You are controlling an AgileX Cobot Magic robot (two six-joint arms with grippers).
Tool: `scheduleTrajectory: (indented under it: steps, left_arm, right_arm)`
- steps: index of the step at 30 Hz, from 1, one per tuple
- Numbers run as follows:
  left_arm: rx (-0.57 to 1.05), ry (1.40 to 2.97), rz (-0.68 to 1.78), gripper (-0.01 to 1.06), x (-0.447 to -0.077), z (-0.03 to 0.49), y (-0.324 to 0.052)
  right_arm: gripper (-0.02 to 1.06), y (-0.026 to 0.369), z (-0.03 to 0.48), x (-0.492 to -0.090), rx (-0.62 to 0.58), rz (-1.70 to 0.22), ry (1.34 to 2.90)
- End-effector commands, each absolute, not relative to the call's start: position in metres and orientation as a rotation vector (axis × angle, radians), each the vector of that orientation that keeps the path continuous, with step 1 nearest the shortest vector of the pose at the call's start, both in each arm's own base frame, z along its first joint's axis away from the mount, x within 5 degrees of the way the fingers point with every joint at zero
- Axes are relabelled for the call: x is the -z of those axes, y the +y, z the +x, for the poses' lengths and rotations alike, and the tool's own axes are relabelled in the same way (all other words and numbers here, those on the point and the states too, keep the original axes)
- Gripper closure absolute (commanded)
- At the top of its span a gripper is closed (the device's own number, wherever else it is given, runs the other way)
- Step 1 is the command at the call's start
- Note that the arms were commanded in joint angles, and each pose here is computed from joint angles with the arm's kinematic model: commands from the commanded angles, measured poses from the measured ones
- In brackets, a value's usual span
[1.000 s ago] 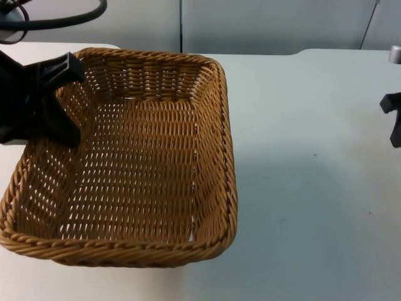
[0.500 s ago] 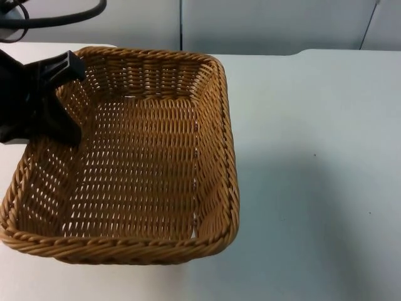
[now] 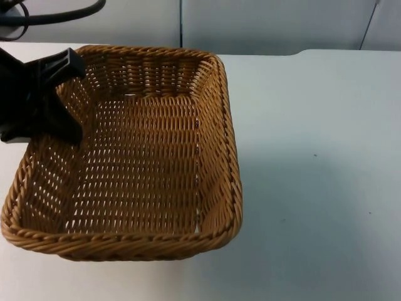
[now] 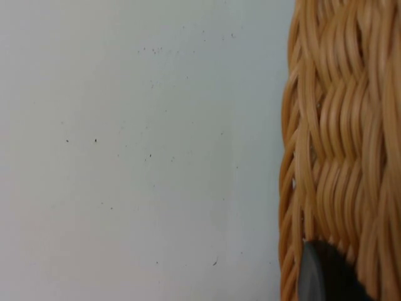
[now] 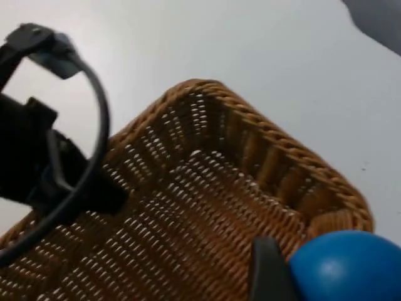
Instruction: Pick up the basket with the left hand and place the ball into the basket with the right hand.
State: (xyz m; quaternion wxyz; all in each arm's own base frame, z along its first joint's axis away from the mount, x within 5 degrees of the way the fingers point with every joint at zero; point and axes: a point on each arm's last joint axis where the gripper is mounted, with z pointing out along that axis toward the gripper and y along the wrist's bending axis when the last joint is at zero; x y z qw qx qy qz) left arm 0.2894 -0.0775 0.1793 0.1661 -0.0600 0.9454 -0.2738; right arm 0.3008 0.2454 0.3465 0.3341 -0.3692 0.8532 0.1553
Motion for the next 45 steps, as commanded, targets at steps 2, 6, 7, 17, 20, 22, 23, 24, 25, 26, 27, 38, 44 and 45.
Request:
scheduleTrajectory:
  steps: [2, 6, 7, 17, 20, 22, 23, 24, 25, 26, 27, 38, 44, 45]
  left_arm:
    - [0.814, 2.669, -0.209, 1.05, -0.184, 0.289, -0.078]
    - [0.814, 2.667, -0.212, 1.05, -0.184, 0.290, -0.078]
    - [0.814, 2.667, -0.212, 1.05, -0.184, 0.290, -0.078]
    - [0.810, 2.665, -0.214, 1.05, -0.184, 0.290, -0.078]
    - [0.808, 2.664, -0.215, 1.05, -0.184, 0.290, -0.078]
    - [0.807, 2.663, -0.208, 1.05, -0.184, 0.290, -0.078]
    - [0.807, 2.663, -0.208, 1.05, -0.184, 0.290, -0.078]
    - [0.807, 2.663, -0.208, 1.05, -0.184, 0.290, -0.078]
    - [0.807, 2.663, -0.208, 1.05, -0.184, 0.290, -0.078]
    - [0.809, 2.662, -0.211, 1.05, -0.184, 0.290, -0.078]
    - [0.809, 2.662, -0.211, 1.05, -0.184, 0.290, -0.078]
    - [0.805, 2.660, -0.213, 1.05, -0.184, 0.290, -0.078]
    - [0.802, 2.657, -0.214, 1.05, -0.184, 0.291, -0.077]
    - [0.802, 2.657, -0.214, 1.05, -0.184, 0.291, -0.077]
  right_arm:
    - [1.05, 0.265, 0.302, -0.323, -0.414, -1.015, 2.262]
    - [1.05, 0.282, 0.309, -0.286, -0.409, -1.065, 2.347]
    - [1.05, 0.285, 0.311, -0.277, -0.422, -1.064, 2.372]
    - [1.05, 0.301, 0.325, -0.210, -0.438, -1.101, 2.494]
    - [1.05, 0.303, 0.327, -0.202, -0.433, -1.110, 2.500]
    - [1.05, 0.304, 0.329, -0.194, -0.430, -1.114, 2.505]
    - [1.05, 0.305, 0.330, -0.191, -0.427, -1.115, 2.504]
    - [1.05, 0.306, 0.331, -0.189, -0.429, -1.115, 2.500]
    - [1.05, 0.306, 0.331, -0.189, -0.429, -1.115, 2.500]
    - [1.05, 0.306, 0.331, -0.187, -0.431, -1.109, 2.498]
    - [1.05, 0.307, 0.332, -0.185, -0.430, -1.106, 2.496]
    - [0.77, 0.309, 0.333, -0.178, -0.436, -1.123, 2.498]
    - [0.33, 0.308, 0.333, -0.180, -0.437, -1.124, 2.496]
    - [0.29, 0.308, 0.332, -0.181, -0.435, -1.126, 2.493]
